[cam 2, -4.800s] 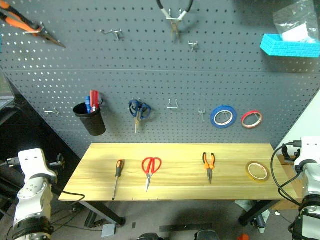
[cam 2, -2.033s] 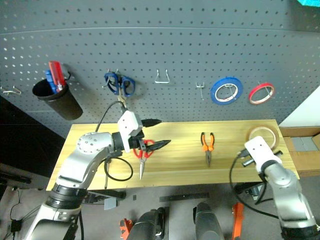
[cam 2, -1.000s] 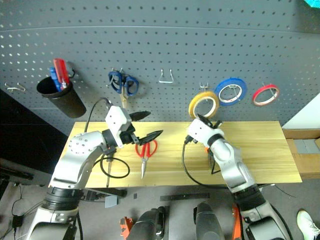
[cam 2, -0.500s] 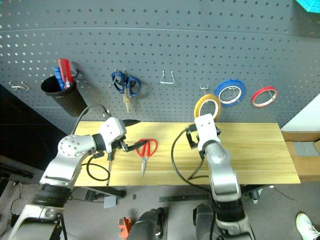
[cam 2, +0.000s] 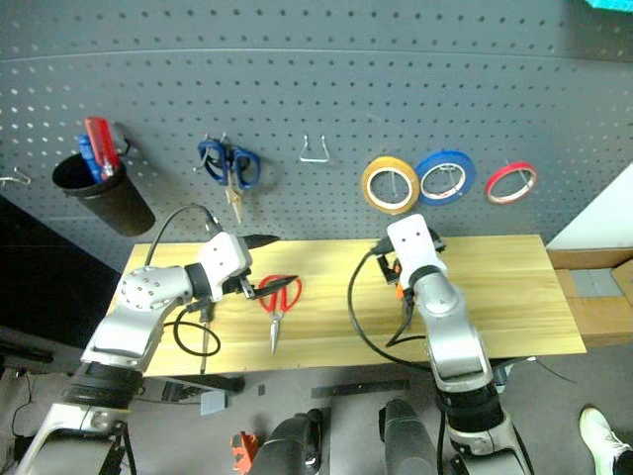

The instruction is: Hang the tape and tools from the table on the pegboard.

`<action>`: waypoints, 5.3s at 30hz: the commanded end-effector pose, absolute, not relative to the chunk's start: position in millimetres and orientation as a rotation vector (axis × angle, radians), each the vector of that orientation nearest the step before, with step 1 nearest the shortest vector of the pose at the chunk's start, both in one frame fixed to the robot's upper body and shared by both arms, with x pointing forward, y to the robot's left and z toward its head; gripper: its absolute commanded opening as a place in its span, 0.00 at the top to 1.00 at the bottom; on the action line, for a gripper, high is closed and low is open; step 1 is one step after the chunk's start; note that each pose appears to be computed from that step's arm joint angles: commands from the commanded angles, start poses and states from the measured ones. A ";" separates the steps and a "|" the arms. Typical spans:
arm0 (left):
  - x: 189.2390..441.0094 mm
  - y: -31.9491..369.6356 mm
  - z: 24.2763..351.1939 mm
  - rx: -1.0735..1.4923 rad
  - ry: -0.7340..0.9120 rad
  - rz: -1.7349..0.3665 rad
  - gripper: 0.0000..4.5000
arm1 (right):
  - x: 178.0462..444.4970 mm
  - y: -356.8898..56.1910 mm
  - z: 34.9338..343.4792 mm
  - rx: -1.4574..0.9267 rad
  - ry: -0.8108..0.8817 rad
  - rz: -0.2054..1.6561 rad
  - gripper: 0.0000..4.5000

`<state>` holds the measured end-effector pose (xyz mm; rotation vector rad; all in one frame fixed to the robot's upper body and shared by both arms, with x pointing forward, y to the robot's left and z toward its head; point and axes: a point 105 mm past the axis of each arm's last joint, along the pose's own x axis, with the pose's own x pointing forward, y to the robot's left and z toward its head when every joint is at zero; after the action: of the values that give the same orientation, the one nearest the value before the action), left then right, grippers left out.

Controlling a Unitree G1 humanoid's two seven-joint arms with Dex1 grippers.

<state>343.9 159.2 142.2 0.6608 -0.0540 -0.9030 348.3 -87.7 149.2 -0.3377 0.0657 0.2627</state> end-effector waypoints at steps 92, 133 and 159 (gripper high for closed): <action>349.6 172.0 138.7 0.728 -0.058 -0.906 0.08 | 406.9 -115.5 1.5 -0.061 0.695 -0.011 0.59; 347.0 166.0 143.8 0.659 -0.067 -0.911 0.08 | 423.3 -113.5 30.6 -0.090 0.663 0.106 0.01; 343.6 189.9 146.7 0.542 -0.065 -0.784 0.08 | 443.5 -94.7 64.3 -0.132 0.481 0.139 0.59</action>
<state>344.8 183.7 131.5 0.5565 -0.0132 -0.8232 433.3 -103.0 33.5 -0.1555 0.5938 0.1181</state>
